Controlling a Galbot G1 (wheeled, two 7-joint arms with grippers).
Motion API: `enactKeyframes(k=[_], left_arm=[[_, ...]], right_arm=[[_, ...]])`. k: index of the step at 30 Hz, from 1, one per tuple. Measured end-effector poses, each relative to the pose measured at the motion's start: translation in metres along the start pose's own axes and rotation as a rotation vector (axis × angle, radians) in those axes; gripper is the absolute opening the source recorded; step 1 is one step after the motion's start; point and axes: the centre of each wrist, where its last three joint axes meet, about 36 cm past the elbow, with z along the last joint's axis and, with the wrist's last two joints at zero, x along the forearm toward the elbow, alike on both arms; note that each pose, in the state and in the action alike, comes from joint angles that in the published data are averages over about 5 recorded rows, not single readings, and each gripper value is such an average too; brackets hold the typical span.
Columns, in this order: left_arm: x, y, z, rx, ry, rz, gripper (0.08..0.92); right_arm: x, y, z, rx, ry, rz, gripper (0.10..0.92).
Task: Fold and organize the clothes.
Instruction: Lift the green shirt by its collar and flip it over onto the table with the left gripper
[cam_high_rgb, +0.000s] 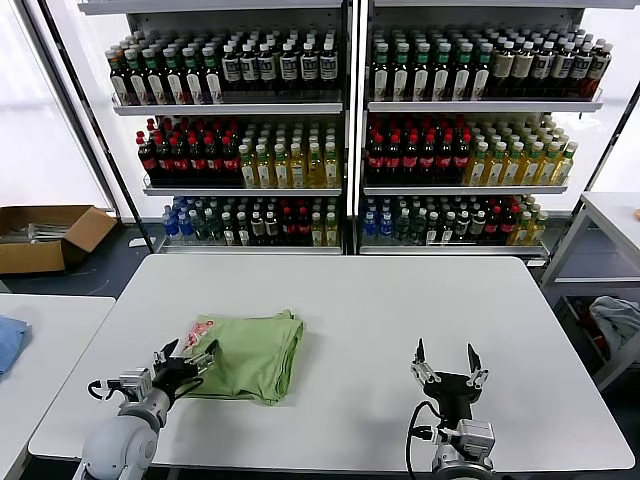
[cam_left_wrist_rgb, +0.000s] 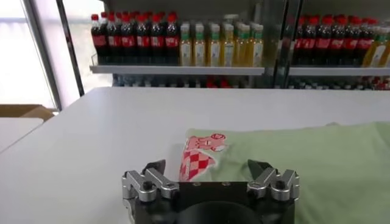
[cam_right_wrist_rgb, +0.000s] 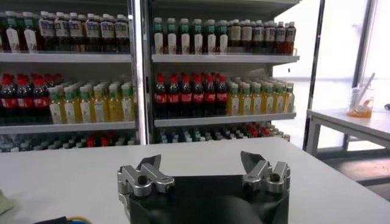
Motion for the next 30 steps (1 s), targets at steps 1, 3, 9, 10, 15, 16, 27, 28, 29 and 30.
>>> enactKeyframes(k=[1,3,9,10,15,16,27,28,29,30], left_arm=[[-0.001,0.001,0.001,0.004,0.003,0.001,0.823],[-0.002,0.002,0.002,0.009,0.008,0.003,0.808],[-0.002,0.0,0.005,0.022,0.024,0.016,0.663],[-0.002,0.0,0.006,0.023,0.026,0.019,0.637],[-0.002,-0.002,0.008,0.026,0.031,0.025,0.49],[-0.001,-0.002,0.008,0.027,0.031,0.025,0.464],[-0.002,0.005,0.01,0.029,0.025,0.01,0.151],[-0.002,0.006,0.01,0.028,0.024,0.006,0.132],[-0.002,0.009,0.01,0.027,0.022,0.001,0.123],[-0.002,0.011,0.01,0.025,0.02,-0.004,0.114]], right_arm=[[0.0,0.0,0.0,0.0,0.0,0.0,0.823],[0.0,0.001,0.0,-0.001,-0.001,-0.001,0.823],[0.0,0.003,-0.001,-0.002,-0.003,-0.002,0.823],[-0.001,0.003,-0.001,-0.002,-0.003,-0.002,0.823],[0.0,0.003,-0.001,-0.002,-0.003,-0.001,0.823],[0.0,0.003,-0.001,-0.002,-0.003,-0.001,0.823],[0.0,0.003,-0.004,-0.003,-0.012,-0.002,0.823],[-0.001,0.003,-0.004,-0.002,-0.013,-0.002,0.823],[-0.001,0.003,-0.004,-0.001,-0.014,-0.002,0.823],[-0.001,0.003,-0.004,0.0,-0.014,-0.003,0.823]])
